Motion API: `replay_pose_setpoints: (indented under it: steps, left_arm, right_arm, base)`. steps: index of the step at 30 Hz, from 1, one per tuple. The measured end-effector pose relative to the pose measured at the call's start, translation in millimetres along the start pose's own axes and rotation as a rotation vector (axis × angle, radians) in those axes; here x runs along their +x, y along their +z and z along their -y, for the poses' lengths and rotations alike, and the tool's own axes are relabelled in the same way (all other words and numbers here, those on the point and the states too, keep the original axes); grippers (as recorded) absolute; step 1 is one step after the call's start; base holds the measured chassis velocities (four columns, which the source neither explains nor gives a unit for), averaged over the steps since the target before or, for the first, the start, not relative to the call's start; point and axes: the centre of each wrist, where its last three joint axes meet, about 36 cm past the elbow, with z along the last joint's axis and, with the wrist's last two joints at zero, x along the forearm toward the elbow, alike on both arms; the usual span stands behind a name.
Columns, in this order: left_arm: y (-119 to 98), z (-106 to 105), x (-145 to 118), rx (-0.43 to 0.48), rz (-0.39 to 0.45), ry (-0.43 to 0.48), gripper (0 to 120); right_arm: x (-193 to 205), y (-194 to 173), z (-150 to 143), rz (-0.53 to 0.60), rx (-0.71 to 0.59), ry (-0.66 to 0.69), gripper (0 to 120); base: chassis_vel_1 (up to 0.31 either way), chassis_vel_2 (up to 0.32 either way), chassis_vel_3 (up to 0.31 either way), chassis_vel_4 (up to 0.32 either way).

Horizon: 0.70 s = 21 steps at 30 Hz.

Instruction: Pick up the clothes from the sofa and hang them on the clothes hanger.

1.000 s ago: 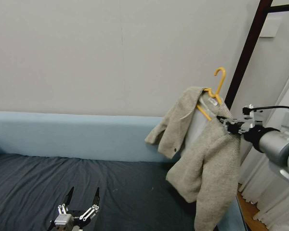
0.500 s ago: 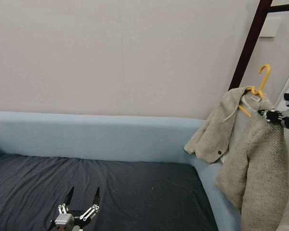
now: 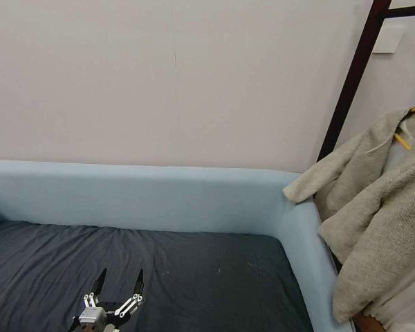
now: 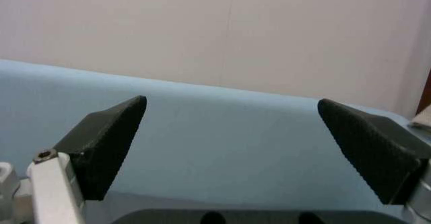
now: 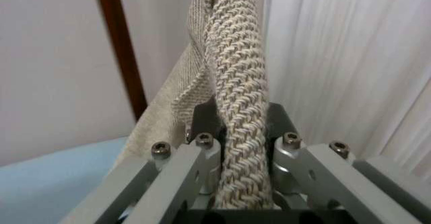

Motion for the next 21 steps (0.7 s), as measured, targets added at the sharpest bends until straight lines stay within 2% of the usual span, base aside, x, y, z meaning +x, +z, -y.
replay_pose_setpoints:
  steps: [7, 9, 13, 15, 17, 20, 21]
  left_arm:
    - [0.0, 0.0, 0.0, 0.0, 0.0, 0.0, 100]
    - [0.0, 0.0, 0.0, 0.0, 0.0, 0.0, 100]
    - [0.0, 0.0, 0.0, 0.0, 0.0, 0.0, 100]
    - [0.0, 0.0, 0.0, 0.0, 0.0, 0.0, 100]
    - [0.0, 0.0, 0.0, 0.0, 0.0, 0.0, 100]
    - [0.0, 0.0, 0.0, 0.0, 0.0, 0.0, 100]
    - [0.0, 0.0, 0.0, 0.0, 0.0, 0.0, 100]
  right_arm:
    - [-33.2, 6.3, 23.2, 0.032, 0.022, 0.071, 8]
    - [-43.0, 10.5, 22.2, 0.047, 0.037, 0.074, 8]
    - [-72.3, 26.1, 13.4, 0.092, 0.086, 0.069, 8]
    - [-88.9, 34.7, -0.4, 0.11, 0.094, 0.048, 8]
    - [-93.7, 35.7, -6.6, 0.12, 0.099, 0.04, 8]
    - [-109.7, 29.3, -37.5, 0.173, 0.122, 0.014, 8]
    - [-109.7, 29.3, -37.5, 0.173, 0.122, 0.014, 8]
  base:
    - [0.0, 0.0, 0.0, 0.0]
    - [0.0, 0.0, 0.0, 0.0]
    - [0.0, 0.0, 0.0, 0.0]
    - [0.0, 0.0, 0.0, 0.0]
    - [0.0, 0.0, 0.0, 0.0]
    - [0.0, 0.0, 0.0, 0.0]
    - [0.0, 0.0, 0.0, 0.0]
